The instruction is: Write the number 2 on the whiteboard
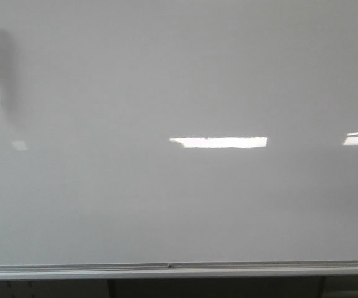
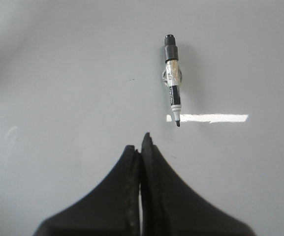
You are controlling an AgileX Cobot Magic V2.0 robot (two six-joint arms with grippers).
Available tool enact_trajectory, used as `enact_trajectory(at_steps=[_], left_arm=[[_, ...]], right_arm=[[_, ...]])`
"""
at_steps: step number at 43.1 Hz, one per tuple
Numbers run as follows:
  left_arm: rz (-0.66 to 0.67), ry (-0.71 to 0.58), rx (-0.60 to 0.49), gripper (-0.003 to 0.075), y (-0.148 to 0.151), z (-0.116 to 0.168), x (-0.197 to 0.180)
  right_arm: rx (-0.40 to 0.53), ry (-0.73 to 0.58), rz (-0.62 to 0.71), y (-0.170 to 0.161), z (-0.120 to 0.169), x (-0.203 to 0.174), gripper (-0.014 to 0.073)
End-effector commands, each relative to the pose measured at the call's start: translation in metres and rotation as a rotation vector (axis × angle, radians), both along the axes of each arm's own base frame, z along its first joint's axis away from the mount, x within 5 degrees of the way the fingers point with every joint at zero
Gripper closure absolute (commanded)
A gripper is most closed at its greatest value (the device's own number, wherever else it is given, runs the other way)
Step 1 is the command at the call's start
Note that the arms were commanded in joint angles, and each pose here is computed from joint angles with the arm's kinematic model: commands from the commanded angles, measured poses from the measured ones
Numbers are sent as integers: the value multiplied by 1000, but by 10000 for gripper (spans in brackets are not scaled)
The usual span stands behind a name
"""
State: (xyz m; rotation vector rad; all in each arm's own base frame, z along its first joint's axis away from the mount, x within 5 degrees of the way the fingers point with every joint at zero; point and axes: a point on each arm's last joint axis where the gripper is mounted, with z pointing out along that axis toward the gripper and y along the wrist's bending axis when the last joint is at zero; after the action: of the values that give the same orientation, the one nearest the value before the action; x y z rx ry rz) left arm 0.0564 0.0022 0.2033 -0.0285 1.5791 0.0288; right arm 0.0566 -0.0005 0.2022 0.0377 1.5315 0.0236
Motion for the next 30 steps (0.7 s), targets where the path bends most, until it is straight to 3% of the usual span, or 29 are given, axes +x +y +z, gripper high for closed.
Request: enact_trajectory(at_steps=[1, 24, 30], left_arm=[[-7, -78, -1, 741, -1, -3, -1], [-7, -78, -1, 741, -1, -3, -1], [-7, -86, -1, 741, -1, -2, -1]], right_arm=[[-11, -107, -3, 0, 10, -2, 662], [-11, -110, -3, 0, 10, -2, 662], [-12, -172, -6, 0, 16, -3, 662]])
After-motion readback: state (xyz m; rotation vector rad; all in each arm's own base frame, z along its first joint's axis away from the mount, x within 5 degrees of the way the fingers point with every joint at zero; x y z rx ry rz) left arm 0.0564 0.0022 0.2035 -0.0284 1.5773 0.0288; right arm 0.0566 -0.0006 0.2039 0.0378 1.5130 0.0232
